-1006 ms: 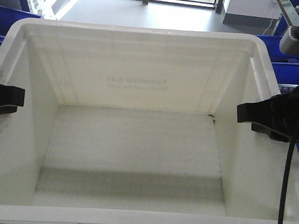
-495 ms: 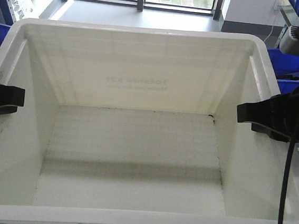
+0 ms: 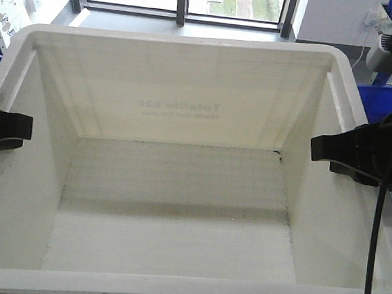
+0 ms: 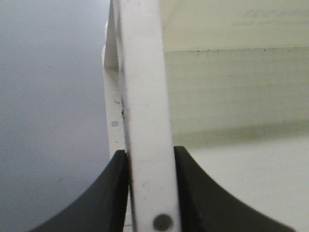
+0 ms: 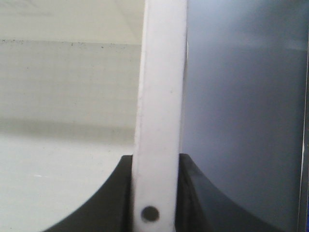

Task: Move bin from left to right shelf
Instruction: 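Keep holding the tote while the base turns past the windows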

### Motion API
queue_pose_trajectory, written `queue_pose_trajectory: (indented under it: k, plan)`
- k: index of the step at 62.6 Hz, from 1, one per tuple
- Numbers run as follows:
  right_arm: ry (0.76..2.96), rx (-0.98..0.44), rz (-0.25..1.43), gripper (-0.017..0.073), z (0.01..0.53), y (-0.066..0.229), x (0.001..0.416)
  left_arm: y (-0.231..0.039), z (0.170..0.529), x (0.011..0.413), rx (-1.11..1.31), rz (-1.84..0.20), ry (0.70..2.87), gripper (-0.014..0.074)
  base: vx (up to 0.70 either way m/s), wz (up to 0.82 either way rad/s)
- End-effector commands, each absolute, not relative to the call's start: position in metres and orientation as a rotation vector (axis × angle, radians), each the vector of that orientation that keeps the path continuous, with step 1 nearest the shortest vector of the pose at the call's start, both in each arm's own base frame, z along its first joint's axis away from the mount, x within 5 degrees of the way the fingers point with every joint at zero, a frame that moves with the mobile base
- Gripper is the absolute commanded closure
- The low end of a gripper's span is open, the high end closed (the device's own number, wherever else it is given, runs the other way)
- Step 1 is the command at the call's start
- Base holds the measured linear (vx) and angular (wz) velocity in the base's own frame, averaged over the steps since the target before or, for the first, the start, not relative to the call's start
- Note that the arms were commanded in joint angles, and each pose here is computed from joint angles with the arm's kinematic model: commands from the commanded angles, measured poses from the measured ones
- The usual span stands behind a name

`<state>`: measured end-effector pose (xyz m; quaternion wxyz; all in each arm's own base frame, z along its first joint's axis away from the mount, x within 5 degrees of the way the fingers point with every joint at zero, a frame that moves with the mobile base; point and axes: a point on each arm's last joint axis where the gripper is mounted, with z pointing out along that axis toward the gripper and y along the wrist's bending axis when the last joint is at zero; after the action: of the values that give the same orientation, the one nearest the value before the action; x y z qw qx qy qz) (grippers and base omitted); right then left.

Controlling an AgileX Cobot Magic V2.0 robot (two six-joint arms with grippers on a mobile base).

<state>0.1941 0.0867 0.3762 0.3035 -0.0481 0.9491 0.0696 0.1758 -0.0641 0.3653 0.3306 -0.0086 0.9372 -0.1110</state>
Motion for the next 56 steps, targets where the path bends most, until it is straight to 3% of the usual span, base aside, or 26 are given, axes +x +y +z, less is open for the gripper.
queue_pose_trajectory:
  k: [1, 56]
  plan:
    - [2.335, -0.140, 0.091, 0.0485, 0.4010, 0.0740, 0.1961, -0.0589, 0.3860, 0.1746, 0.029, -0.256, 2.304, 0.0562, 0.37, 0.03]
    - [2.335, -0.140, 0.091, 0.0485, 0.4010, 0.0740, 0.1961, -0.0589, 0.3860, 0.1746, 0.029, -0.256, 2.304, 0.0562, 0.34, -0.03]
